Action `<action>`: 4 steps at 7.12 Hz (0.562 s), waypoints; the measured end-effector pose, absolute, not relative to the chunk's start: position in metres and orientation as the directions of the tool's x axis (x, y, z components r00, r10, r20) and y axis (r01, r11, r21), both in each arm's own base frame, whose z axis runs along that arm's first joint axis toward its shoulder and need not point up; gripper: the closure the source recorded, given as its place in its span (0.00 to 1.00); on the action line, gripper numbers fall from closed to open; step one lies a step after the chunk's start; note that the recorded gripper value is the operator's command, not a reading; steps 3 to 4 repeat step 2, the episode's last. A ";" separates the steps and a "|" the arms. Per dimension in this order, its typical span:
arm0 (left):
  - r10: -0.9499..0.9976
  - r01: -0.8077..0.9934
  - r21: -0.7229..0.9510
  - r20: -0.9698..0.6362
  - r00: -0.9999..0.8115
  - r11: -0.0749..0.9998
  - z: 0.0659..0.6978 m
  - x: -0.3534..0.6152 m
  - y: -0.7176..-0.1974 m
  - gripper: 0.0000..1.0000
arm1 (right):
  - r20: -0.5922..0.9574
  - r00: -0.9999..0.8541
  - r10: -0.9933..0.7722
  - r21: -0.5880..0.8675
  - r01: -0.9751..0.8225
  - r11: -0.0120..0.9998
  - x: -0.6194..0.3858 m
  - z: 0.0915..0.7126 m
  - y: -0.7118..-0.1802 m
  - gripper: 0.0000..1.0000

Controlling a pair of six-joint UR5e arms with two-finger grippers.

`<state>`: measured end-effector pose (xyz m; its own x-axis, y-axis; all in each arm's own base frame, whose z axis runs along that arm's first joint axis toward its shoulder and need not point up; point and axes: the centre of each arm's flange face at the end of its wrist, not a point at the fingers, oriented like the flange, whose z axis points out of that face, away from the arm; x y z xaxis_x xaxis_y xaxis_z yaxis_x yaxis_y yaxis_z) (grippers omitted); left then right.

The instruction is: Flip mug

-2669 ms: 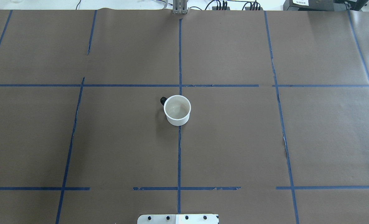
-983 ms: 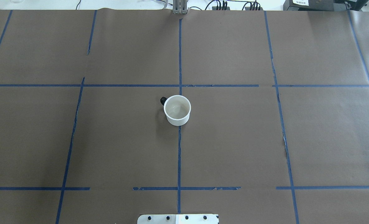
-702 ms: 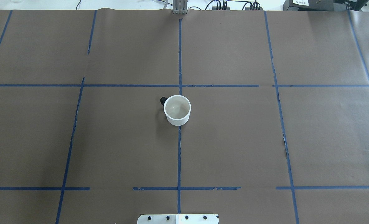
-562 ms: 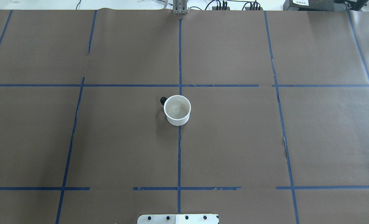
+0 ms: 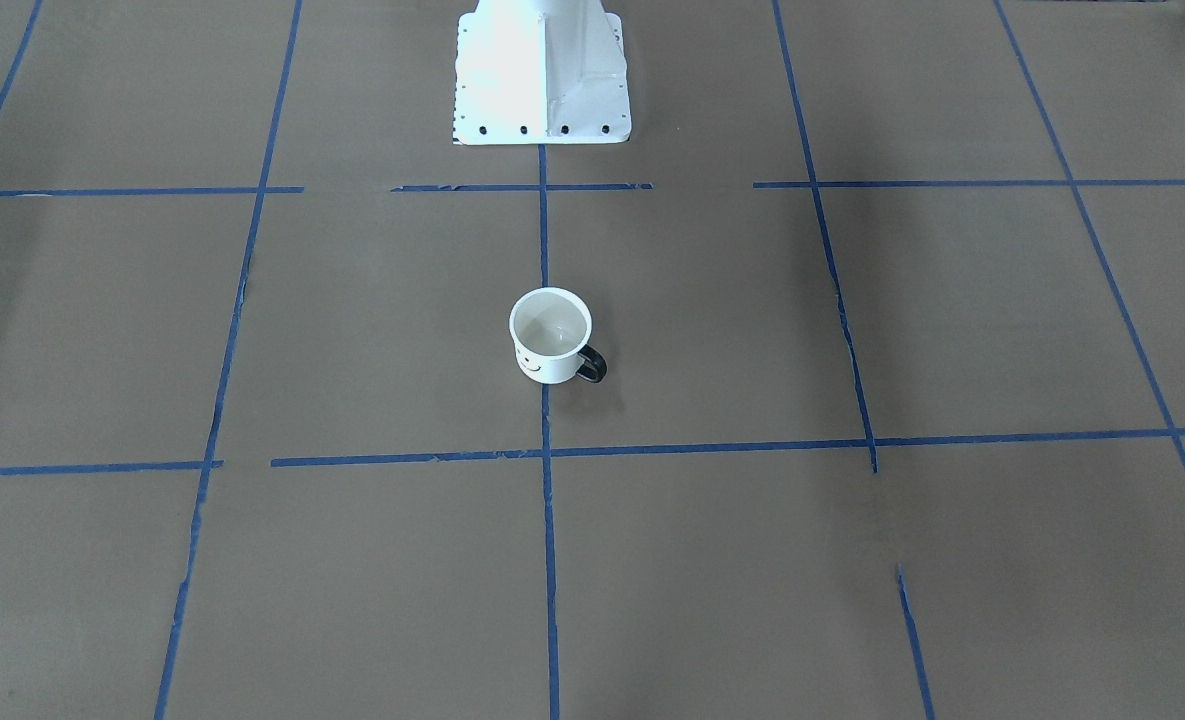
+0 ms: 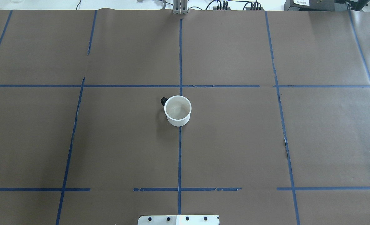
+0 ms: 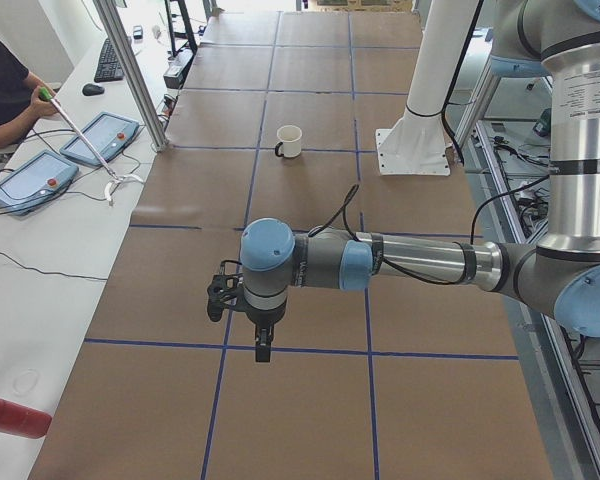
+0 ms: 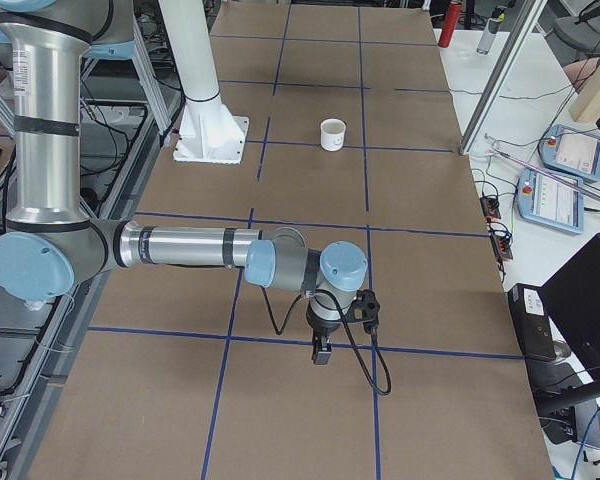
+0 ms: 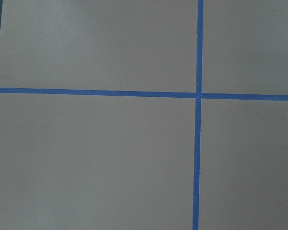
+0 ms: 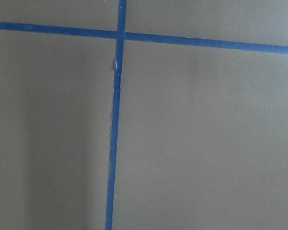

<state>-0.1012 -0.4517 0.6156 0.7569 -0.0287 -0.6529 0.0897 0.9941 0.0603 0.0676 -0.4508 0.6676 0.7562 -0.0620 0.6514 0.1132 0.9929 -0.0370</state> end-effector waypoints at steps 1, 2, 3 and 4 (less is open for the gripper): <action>-0.022 0.082 0.061 -0.656 0.755 0.995 0.615 -0.098 -0.453 0.00 | 0.651 0.756 -0.062 -0.037 0.113 0.993 0.068 0.668 -0.451 0.00; -0.006 0.067 0.068 -0.656 0.754 0.995 0.615 -0.096 -0.453 0.00 | 0.651 0.756 -0.062 -0.037 0.113 0.993 0.068 0.668 -0.451 0.00; -0.006 0.067 0.068 -0.656 0.754 0.995 0.615 -0.096 -0.453 0.00 | 0.651 0.756 -0.062 -0.037 0.113 0.993 0.068 0.668 -0.451 0.00; -0.006 0.067 0.068 -0.656 0.754 0.995 0.615 -0.096 -0.453 0.00 | 0.651 0.756 -0.062 -0.037 0.113 0.993 0.068 0.668 -0.451 0.00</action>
